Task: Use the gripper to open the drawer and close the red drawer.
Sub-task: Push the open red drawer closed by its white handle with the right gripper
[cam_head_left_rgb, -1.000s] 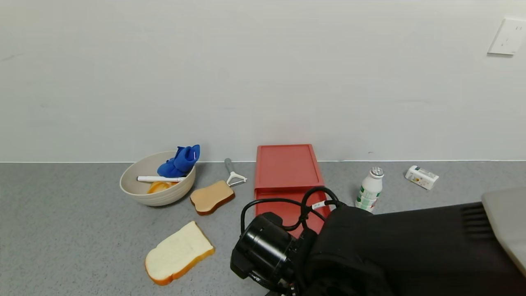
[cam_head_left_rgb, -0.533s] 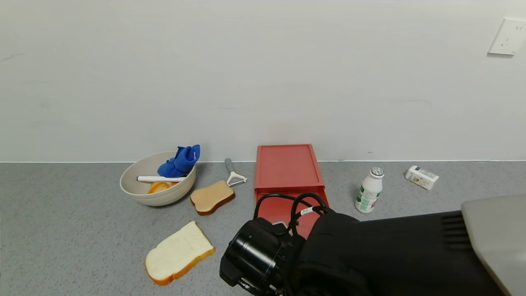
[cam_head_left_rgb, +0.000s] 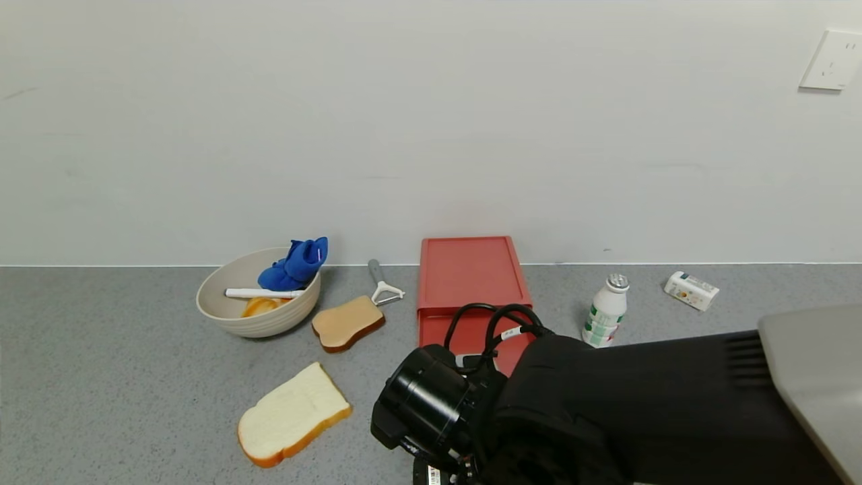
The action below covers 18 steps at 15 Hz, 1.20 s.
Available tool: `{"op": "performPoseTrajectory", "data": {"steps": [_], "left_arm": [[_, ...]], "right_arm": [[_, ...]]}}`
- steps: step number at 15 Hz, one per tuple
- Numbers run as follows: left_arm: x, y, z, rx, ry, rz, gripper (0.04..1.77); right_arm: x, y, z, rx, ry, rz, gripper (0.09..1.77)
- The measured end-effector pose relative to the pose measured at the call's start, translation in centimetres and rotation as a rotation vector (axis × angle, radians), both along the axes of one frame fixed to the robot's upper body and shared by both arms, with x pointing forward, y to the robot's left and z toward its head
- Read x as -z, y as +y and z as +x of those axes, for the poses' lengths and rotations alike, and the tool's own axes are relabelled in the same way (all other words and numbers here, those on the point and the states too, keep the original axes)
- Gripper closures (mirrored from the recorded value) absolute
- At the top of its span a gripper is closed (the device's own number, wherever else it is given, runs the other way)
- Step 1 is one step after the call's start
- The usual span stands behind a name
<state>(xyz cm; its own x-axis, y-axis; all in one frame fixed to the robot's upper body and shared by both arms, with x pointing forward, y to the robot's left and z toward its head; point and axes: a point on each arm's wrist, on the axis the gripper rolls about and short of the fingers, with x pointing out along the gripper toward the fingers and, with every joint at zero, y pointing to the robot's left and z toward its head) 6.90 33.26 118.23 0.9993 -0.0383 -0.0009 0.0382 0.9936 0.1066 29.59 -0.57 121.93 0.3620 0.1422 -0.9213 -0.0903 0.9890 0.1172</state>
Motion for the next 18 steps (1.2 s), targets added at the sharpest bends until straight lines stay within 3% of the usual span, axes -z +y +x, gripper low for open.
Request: {"op": "performPoseTrajectory", "data": {"steps": [5,18], "left_arm": [[0.0,0.0,0.0,0.000,0.000,0.000,0.09],[0.0,0.0,0.0,0.001,0.000,0.001,0.09]], "right_arm": [[0.0,-0.7,1.1,0.008,-0.078,-0.070,0.15],[1.2,-0.6,3.7,0.042,-0.087,-0.078,0.15]]}}
